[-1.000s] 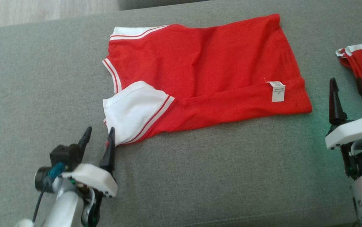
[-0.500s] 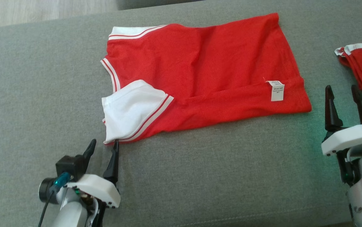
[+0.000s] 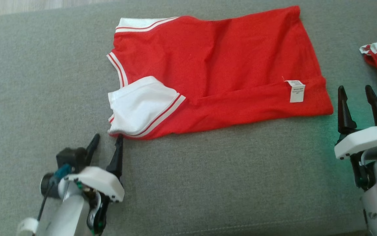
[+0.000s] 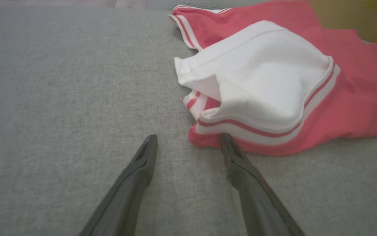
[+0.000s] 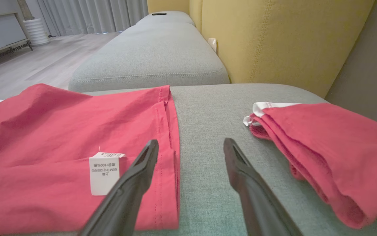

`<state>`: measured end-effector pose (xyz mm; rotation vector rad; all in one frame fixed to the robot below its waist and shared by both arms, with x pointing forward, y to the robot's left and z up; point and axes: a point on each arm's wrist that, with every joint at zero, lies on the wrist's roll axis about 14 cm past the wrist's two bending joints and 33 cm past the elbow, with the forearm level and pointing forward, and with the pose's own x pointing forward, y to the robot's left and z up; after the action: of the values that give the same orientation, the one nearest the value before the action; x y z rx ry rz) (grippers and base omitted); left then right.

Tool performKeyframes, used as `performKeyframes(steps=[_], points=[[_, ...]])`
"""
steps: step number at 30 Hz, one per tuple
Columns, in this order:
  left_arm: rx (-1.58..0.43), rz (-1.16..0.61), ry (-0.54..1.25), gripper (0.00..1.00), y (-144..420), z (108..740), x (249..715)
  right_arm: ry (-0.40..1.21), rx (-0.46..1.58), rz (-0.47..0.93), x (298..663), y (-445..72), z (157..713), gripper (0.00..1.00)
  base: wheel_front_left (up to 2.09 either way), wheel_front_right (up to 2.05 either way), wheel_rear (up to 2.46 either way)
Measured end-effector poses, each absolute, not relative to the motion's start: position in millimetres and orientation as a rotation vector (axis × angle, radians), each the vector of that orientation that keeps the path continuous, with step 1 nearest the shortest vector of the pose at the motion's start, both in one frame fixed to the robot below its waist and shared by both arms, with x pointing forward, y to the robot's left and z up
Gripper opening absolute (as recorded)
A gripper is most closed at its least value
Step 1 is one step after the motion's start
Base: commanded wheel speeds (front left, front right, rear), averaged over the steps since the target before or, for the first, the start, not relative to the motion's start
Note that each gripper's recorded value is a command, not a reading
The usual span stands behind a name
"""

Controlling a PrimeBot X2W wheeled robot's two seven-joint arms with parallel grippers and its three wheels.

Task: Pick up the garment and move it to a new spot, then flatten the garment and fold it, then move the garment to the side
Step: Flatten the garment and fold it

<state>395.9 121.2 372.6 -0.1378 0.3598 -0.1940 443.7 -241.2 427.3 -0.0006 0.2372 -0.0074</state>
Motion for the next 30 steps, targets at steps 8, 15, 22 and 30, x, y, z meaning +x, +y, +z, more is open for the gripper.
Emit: performKeyframes(steps=[8,15,22,30], points=[[-0.135,-0.245,0.37,0.0,115.6,370.9,409.7,0.287,0.007,0.03,458.6,-227.2,414.9,1.0,0.0,0.0,0.0],[-0.139,-0.29,0.346,0.0,107.9,380.1,406.1,0.45,0.03,0.024,446.0,-225.6,383.0,1.0,0.0,0.0,0.0],[-0.137,-0.319,0.305,0.0,105.2,392.4,402.3,0.586,0.054,0.042,435.1,-216.7,360.2,0.56,0.0,0.0,0.0],[-0.119,-0.358,0.283,0.0,102.9,403.2,397.9,0.591,0.046,0.068,435.7,-211.3,364.1,0.0,0.0,0.0,0.0]])
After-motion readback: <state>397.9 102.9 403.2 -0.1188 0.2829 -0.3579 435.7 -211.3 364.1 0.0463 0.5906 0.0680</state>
